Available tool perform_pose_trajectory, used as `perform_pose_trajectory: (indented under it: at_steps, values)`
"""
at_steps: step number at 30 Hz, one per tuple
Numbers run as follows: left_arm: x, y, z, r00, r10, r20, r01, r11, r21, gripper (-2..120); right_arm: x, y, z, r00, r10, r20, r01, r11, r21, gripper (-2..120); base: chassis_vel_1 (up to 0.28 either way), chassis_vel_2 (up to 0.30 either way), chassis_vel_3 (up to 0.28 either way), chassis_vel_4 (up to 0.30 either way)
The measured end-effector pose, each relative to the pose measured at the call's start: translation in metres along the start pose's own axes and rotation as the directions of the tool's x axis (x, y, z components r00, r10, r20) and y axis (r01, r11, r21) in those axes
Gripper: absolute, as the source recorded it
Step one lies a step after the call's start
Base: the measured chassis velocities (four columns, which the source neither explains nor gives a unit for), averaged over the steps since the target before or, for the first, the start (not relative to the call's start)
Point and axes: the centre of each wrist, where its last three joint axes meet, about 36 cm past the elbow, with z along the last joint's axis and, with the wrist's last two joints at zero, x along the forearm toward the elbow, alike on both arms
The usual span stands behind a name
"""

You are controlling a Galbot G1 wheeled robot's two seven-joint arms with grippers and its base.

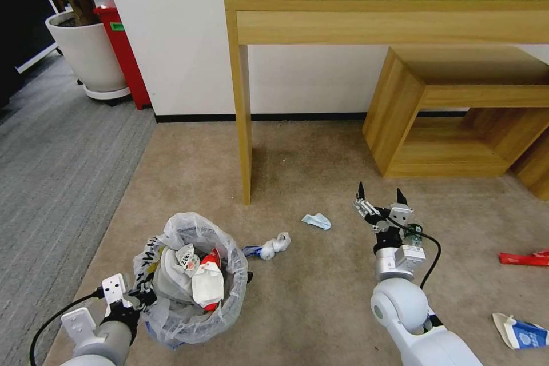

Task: Pick up the trash bin and place the garbage on the floor into it.

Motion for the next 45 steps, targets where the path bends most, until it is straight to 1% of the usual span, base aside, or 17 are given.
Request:
perform_pose_trajectory:
  at_steps: [7,18,26,32,40,43,44,45]
  values:
    - [0.000,-0.001,0.001,1.000,0.001,0.001,-0.001,1.000,0.003,0,-0.001,0.002,0.002,1.000,-0.002,-0.004,0.002,1.000,-0.002,100,-0.032,0.031,0.030,-0.036]
    - [-0.004,-0.001,0.002,1.000,0.001,0.001,-0.001,1.000,0.006,0,-0.002,0.005,0.005,1.000,-0.008,0.002,0.008,1.000,-0.004,100,-0.105,0.094,0.085,-0.099]
    - [-0.005,0.000,0.001,1.000,0.000,0.003,0.000,1.000,0.006,0,-0.007,0.008,0.004,1.000,-0.021,0.006,0.021,1.000,-0.007,100,-0.003,0.005,0.008,-0.003]
    - [-0.006,0.001,0.002,1.000,-0.002,0.001,0.002,1.000,0.008,0,-0.010,0.015,0.005,0.999,-0.035,0.002,0.035,0.999,-0.016,100,0.000,0.000,0.000,0.000]
    - [-0.005,0.002,0.000,1.000,-0.003,0.006,0.003,1.000,0.008,0,-0.008,0.022,0.007,0.999,-0.033,-0.026,0.033,0.999,-0.021,100,0.000,0.000,0.000,0.000]
    - [-0.006,0.002,0.001,1.000,-0.004,0.005,0.004,1.000,0.010,0,-0.005,0.028,0.002,0.996,-0.027,-0.079,0.022,0.998,-0.064,100,0.000,0.000,0.000,0.000]
    - [-0.006,0.002,0.001,1.000,-0.004,0.005,0.004,1.000,0.010,0,-0.005,0.028,0.002,0.996,-0.027,-0.079,0.022,0.998,-0.064,100,0.000,0.000,0.000,0.000]
    - [-0.006,0.002,0.001,1.000,-0.004,0.003,0.004,1.000,0.011,0,-0.005,0.034,-0.003,0.992,-0.028,-0.124,0.017,0.995,-0.095,100,0.000,0.000,0.000,0.000]
